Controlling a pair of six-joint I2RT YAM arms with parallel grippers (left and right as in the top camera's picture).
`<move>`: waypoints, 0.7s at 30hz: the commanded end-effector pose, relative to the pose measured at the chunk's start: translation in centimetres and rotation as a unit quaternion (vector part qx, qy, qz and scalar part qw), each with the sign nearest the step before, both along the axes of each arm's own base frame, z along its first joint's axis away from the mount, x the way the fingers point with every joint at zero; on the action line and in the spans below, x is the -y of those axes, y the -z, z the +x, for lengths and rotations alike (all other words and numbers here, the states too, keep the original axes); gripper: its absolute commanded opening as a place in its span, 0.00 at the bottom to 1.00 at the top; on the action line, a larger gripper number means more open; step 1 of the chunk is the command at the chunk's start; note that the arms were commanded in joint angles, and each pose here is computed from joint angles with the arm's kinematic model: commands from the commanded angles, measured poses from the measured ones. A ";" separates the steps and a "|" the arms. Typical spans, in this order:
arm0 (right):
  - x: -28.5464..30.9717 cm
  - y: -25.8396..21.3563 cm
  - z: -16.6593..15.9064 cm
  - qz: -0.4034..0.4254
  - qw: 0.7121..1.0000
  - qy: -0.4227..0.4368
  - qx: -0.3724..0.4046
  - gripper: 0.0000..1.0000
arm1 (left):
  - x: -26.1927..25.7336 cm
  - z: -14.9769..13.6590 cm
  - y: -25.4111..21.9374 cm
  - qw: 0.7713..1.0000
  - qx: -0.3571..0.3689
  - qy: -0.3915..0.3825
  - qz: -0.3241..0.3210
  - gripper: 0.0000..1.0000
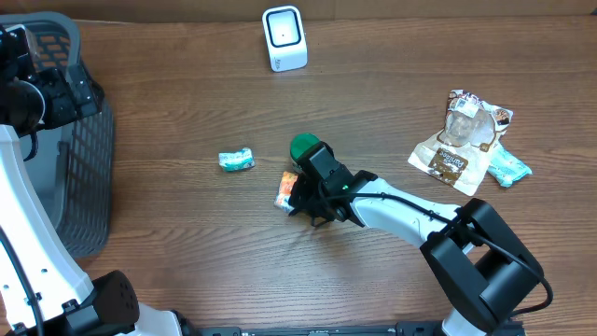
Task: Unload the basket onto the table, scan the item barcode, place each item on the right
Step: 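Reach the right gripper to the orange box and grasp it, then lift the orange box and carry it toward the scanner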
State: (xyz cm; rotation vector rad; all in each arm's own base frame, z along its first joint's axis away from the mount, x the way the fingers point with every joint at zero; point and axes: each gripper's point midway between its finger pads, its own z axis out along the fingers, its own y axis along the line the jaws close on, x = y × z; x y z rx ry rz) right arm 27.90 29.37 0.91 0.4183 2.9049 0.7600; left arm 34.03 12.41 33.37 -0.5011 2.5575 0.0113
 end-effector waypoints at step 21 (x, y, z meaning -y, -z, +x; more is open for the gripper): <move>4.8 -21.4 2.3 0.402 0.879 -0.228 0.119 0.04 | 0.1 0.2 0.0 1.000 -0.001 0.010 0.003 1.00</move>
